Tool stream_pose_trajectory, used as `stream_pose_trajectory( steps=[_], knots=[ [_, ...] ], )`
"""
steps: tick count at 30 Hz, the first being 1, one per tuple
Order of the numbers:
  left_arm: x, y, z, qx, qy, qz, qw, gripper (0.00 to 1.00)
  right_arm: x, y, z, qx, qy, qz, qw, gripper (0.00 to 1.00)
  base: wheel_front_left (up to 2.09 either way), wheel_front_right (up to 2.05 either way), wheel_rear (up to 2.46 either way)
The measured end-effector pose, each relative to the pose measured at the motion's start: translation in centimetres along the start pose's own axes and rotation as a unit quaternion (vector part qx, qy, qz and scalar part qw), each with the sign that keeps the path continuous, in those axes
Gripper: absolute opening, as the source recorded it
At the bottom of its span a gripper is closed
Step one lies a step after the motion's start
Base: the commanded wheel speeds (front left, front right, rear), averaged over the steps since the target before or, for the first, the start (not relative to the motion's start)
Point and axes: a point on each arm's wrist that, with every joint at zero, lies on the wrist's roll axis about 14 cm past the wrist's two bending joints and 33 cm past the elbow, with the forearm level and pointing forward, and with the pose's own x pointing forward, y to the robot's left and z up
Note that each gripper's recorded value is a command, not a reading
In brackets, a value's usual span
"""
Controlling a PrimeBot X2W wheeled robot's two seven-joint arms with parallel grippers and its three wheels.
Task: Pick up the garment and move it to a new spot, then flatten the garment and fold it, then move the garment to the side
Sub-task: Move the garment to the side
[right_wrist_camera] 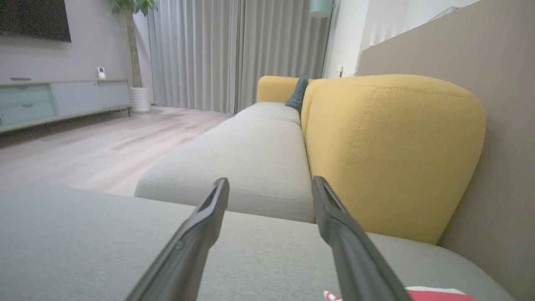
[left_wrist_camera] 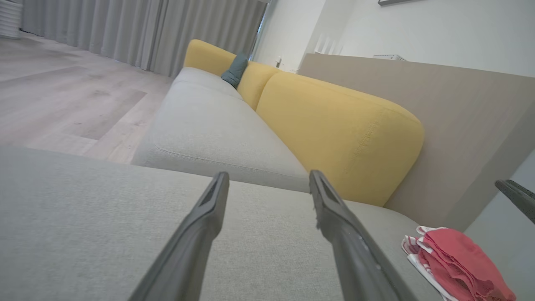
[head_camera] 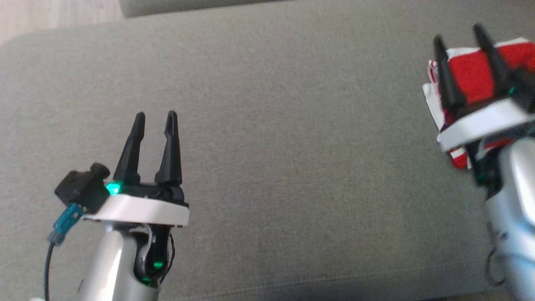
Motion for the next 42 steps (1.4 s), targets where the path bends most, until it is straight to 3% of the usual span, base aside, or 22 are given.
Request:
stream_pose_trajectory(
  steps=[7, 17, 42],
  knots=[
    [-2.6, 0.4, 2.4, 0.013, -0.024, 0.021, 0.999, 1.0, -3.0, 5.0, -0.2, 0.108, -0.058, -0.009, 0.992, 1.0, 0.0, 0.0, 0.0],
    [-5.6, 1.4, 4.2, 0.03, -0.045, 0.049, 0.997, 1.0, -7.2, 8.6, -1.9, 0.174, -0.046, -0.002, 0.984, 1.0, 0.0, 0.0, 0.0],
    [-5.8, 1.5, 4.0, 0.038, -0.042, 0.054, 0.997, 1.0, -7.8, 8.4, -1.4, 0.177, -0.057, -0.005, 0.983, 1.0, 0.0, 0.0, 0.0]
  ],
)
